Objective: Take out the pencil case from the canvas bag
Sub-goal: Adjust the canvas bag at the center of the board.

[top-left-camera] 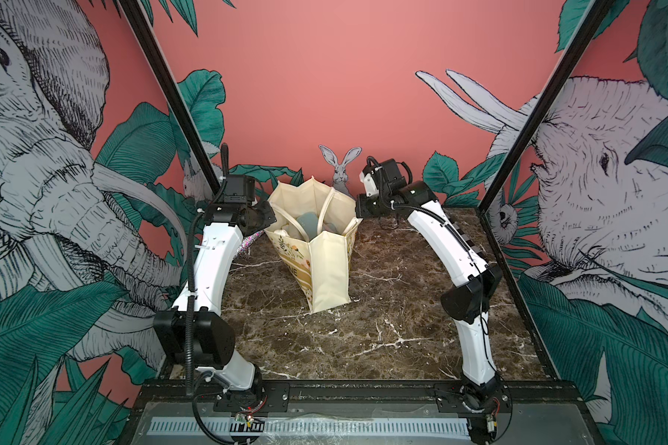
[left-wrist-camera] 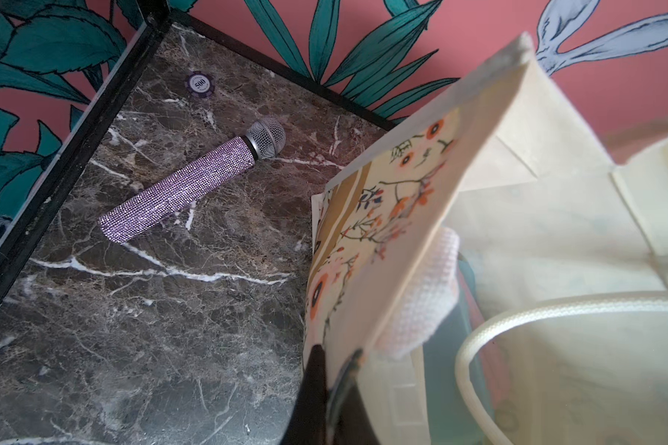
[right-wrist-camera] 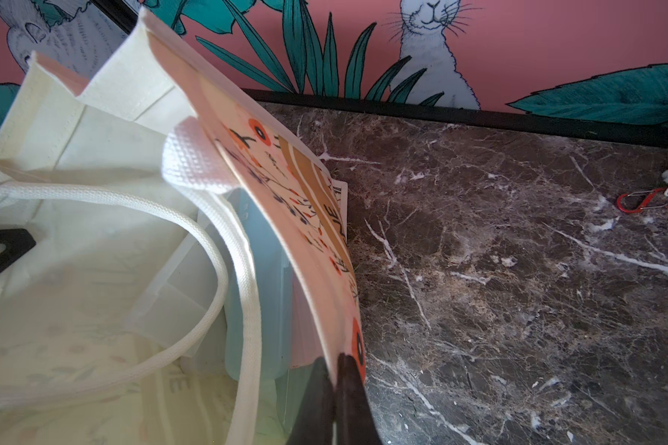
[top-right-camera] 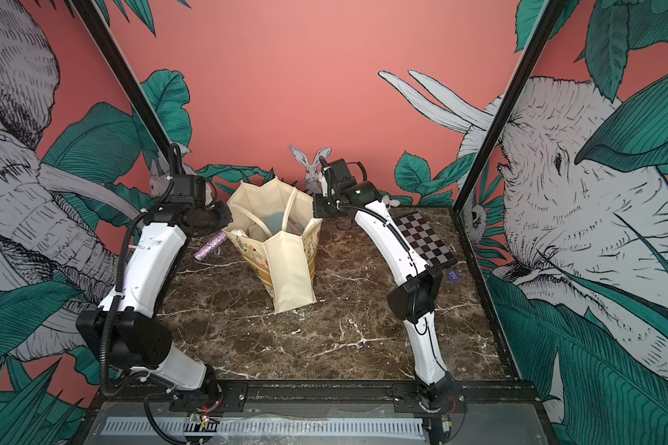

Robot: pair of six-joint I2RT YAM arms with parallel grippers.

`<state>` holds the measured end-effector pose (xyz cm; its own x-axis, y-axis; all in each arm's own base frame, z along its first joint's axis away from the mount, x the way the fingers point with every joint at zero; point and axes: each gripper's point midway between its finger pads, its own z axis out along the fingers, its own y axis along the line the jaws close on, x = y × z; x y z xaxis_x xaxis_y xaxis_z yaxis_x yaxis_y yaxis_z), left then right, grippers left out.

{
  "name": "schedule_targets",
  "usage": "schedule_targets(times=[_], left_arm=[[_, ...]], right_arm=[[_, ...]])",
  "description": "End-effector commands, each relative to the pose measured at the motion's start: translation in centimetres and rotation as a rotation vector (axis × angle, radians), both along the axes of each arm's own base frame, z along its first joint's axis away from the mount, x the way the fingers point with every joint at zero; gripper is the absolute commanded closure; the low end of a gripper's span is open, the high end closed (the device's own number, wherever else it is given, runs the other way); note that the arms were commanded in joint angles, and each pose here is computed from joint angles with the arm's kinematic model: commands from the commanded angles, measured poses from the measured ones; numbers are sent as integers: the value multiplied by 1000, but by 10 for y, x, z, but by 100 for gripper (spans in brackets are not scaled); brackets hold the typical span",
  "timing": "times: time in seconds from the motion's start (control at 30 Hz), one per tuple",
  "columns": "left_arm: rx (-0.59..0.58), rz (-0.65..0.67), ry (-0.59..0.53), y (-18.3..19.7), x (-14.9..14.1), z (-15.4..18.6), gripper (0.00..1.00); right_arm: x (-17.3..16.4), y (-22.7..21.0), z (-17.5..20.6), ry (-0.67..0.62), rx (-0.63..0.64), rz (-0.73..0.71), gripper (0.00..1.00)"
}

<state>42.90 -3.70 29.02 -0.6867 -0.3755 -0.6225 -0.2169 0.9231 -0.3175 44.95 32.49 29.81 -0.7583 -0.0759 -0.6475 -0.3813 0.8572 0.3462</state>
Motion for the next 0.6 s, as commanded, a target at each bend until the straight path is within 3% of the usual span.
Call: schedule_targets(times=[0.0, 0.27, 0.57], left_arm=[[5, -35, -105, -3, 9, 46, 100], [-46, -157, -234, -27, 45, 97, 100], [-58, -419, -303, -98, 68, 122, 100]], right_arm=[[-9, 10, 35, -39, 146, 4, 100], [-26, 46, 27, 44, 495, -4, 100], [-52, 93, -36, 132, 593, -27, 100]])
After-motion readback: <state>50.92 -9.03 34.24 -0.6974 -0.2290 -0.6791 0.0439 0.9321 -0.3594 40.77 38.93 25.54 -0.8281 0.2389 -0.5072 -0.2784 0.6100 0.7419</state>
